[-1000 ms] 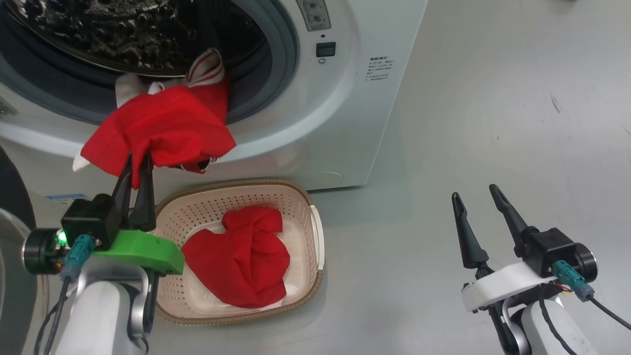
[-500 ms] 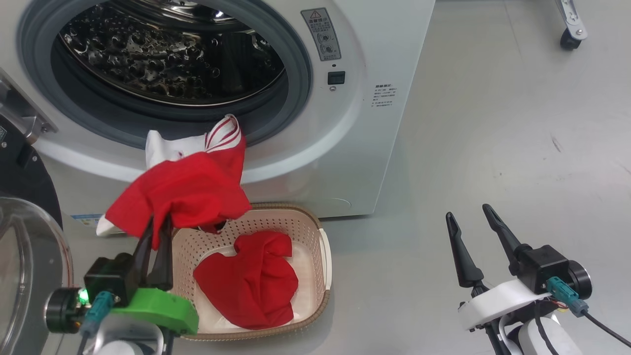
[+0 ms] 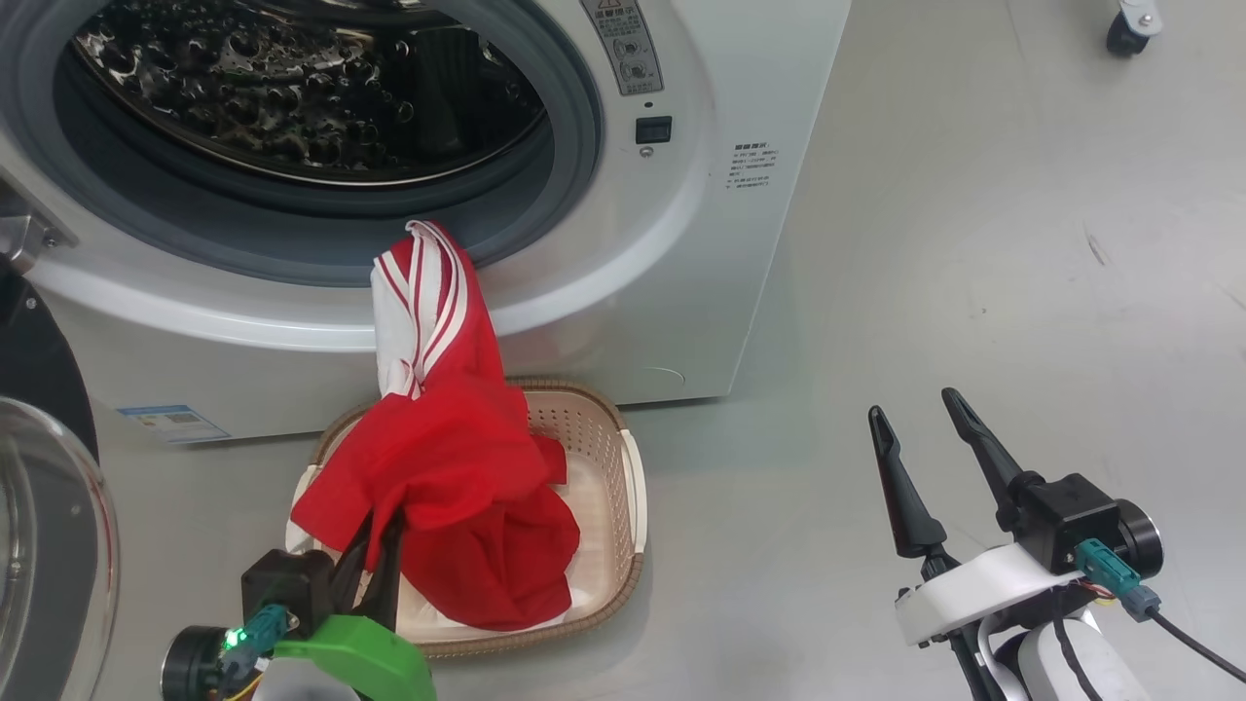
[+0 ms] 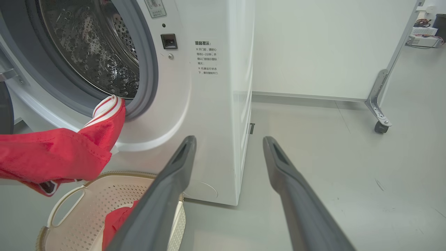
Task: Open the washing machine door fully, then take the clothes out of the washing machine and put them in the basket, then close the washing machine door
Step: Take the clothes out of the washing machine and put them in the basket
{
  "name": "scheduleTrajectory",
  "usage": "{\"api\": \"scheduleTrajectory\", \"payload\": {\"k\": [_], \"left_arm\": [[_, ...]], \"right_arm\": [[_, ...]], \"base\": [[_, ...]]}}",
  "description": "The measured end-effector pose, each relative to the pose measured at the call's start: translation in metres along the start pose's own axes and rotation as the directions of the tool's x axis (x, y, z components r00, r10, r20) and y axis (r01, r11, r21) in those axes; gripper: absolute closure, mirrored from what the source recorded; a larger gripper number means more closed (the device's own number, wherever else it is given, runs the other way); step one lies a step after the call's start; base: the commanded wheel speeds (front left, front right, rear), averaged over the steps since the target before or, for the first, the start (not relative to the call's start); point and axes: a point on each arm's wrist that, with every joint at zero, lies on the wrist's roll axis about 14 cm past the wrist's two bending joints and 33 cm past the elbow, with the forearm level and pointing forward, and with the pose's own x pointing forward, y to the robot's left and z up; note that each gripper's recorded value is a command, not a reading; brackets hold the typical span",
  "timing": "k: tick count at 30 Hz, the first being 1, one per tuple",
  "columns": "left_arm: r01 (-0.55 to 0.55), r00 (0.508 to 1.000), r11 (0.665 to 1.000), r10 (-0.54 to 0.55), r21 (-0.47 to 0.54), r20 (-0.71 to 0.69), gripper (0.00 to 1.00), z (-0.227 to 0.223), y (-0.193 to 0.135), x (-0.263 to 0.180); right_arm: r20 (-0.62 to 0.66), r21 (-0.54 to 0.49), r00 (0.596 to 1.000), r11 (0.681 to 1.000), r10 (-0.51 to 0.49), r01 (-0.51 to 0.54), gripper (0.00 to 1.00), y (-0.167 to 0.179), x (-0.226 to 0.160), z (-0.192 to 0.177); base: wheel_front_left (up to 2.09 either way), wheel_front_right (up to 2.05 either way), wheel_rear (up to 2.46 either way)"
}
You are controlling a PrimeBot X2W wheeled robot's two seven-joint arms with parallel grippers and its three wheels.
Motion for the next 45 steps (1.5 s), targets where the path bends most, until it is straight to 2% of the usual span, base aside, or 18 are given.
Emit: {"api": "scheduleTrajectory", "payload": {"k": [8,15,29,30,31,32,36,45], "left_arm": [[0.0,0.991,1.0,0.0,-0.002,-0.137,1.0,-0.039,0.005,0.009],[-0.007,0.979,1.0,0.01,0.011,-0.204,1.0,-0.057,0.013,0.035],[0.016,0.925,1.0,-0.005,0.024,-0.379,1.0,-0.108,0.013,0.073],[0.016,0.909,0.999,-0.003,0.028,-0.416,0.88,-0.119,0.013,0.073],[0.018,0.902,0.999,-0.003,0.03,-0.432,0.71,-0.123,0.013,0.072],[0.018,0.897,0.999,-0.003,0.029,-0.441,0.0,-0.126,0.012,0.072],[0.019,0.891,1.0,-0.006,0.025,-0.454,0.0,-0.129,0.012,0.075],[-0.001,0.927,0.999,0.013,0.034,-0.375,0.0,-0.114,0.02,0.078]], "right_arm": [[-0.013,0.009,1.0,1.0,-0.016,0.016,0.0,-0.006,0.002,-0.004],[-0.024,0.012,0.999,0.999,-0.035,0.035,0.0,-0.013,0.009,-0.007],[-0.051,0.016,0.995,0.996,-0.084,0.085,0.0,-0.032,0.014,-0.018],[-0.056,0.015,0.994,0.995,-0.094,0.095,0.0,-0.034,0.014,-0.019],[-0.058,0.014,0.993,0.995,-0.099,0.1,0.0,-0.036,0.013,-0.02],[-0.06,0.013,0.993,0.994,-0.104,0.105,0.0,-0.038,0.013,-0.021],[-0.062,0.012,0.992,0.994,-0.109,0.11,0.0,-0.039,0.012,-0.022],[-0.047,0.015,0.993,0.994,-0.106,0.106,0.0,-0.037,0.011,-0.019]], "base": [[0.0,0.0,0.0],[0.0,0.0,0.0],[0.0,0.0,0.0],[0.0,0.0,0.0],[0.0,0.0,0.0],[0.0,0.0,0.0],[0.0,0.0,0.0],[0.0,0.0,0.0]]}}
